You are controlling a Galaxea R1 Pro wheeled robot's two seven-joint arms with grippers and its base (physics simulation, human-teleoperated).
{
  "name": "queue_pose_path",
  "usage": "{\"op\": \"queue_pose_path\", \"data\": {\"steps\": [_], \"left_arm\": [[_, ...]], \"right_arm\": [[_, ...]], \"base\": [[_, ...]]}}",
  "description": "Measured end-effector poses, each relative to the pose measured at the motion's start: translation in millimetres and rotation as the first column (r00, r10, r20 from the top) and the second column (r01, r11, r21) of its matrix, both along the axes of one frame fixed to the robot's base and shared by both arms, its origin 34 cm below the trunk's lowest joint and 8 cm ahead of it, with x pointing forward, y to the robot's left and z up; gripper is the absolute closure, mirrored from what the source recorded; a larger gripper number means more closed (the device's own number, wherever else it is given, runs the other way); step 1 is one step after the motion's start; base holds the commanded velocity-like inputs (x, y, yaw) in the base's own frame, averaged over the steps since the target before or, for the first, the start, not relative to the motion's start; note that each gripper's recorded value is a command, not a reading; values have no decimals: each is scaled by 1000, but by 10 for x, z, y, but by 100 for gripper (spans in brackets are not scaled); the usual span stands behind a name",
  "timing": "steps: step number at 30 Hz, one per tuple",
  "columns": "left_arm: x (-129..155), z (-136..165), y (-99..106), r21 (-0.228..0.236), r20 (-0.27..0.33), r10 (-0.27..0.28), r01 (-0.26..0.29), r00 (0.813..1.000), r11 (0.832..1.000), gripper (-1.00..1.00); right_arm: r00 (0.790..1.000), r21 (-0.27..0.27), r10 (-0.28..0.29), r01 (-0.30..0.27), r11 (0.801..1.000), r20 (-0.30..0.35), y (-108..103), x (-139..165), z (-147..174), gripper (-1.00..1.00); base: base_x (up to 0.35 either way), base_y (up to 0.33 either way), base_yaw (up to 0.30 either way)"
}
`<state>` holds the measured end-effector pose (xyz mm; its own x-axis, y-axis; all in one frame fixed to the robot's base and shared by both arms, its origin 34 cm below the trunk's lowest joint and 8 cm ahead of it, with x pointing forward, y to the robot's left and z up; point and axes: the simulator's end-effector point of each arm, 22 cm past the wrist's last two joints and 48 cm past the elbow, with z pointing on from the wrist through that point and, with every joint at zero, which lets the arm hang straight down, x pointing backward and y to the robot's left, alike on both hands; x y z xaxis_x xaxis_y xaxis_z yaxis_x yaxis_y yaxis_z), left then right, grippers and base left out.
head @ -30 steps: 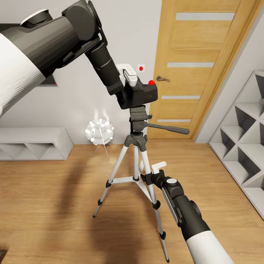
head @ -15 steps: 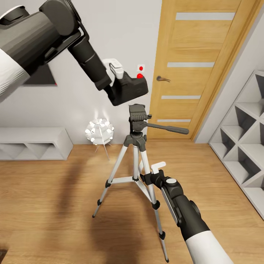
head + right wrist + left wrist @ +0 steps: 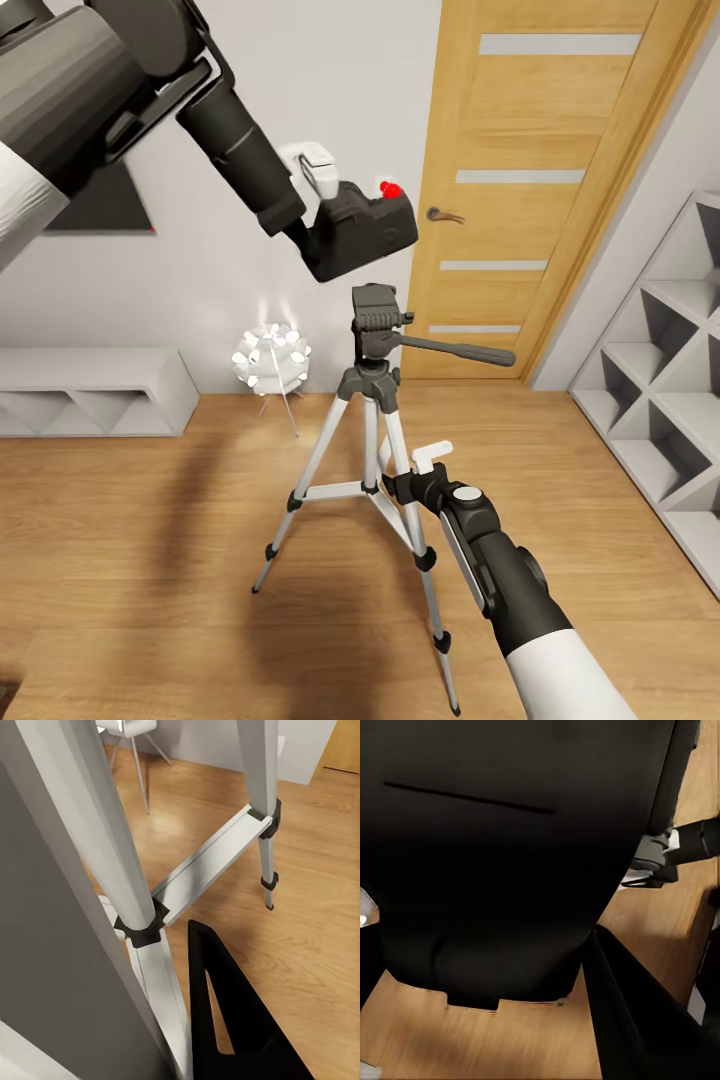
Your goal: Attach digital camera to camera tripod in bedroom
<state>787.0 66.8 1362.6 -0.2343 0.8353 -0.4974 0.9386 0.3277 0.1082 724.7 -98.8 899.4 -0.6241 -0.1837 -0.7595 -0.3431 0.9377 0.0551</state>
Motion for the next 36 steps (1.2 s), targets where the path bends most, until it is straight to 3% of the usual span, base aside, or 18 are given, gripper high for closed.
{"op": "queue_pose_path", "data": {"steps": [11, 17, 23, 29, 36], "left_arm": [[-91, 183, -160, -85, -12, -36, 35, 999, 996, 100], [-95, 175, -164, -83, -13, -39, 38, 999, 996, 100], [-91, 107, -146, -60, -18, -36, 35, 999, 998, 100], [-79, -96, -83, 12, -31, -27, 27, 999, 1000, 100], [-89, -160, -87, 37, -33, -31, 32, 999, 999, 100]], "right_arm": [[1000, 0, 0, 0, 1000, 0, -1, 0, 0, 100], [1000, 0, 0, 0, 1000, 0, -2, 1, 1, 100], [1000, 1, 0, 0, 1000, 0, -6, 1, 1, 100], [1000, 1, -1, 1, 1000, 0, -6, 2, 2, 100], [1000, 1, -1, 1, 1000, 0, -7, 1, 2, 100]], "base": [[0, 0, 0], [0, 0, 0], [0, 0, 0], [0, 0, 0], [0, 0, 0]]}}
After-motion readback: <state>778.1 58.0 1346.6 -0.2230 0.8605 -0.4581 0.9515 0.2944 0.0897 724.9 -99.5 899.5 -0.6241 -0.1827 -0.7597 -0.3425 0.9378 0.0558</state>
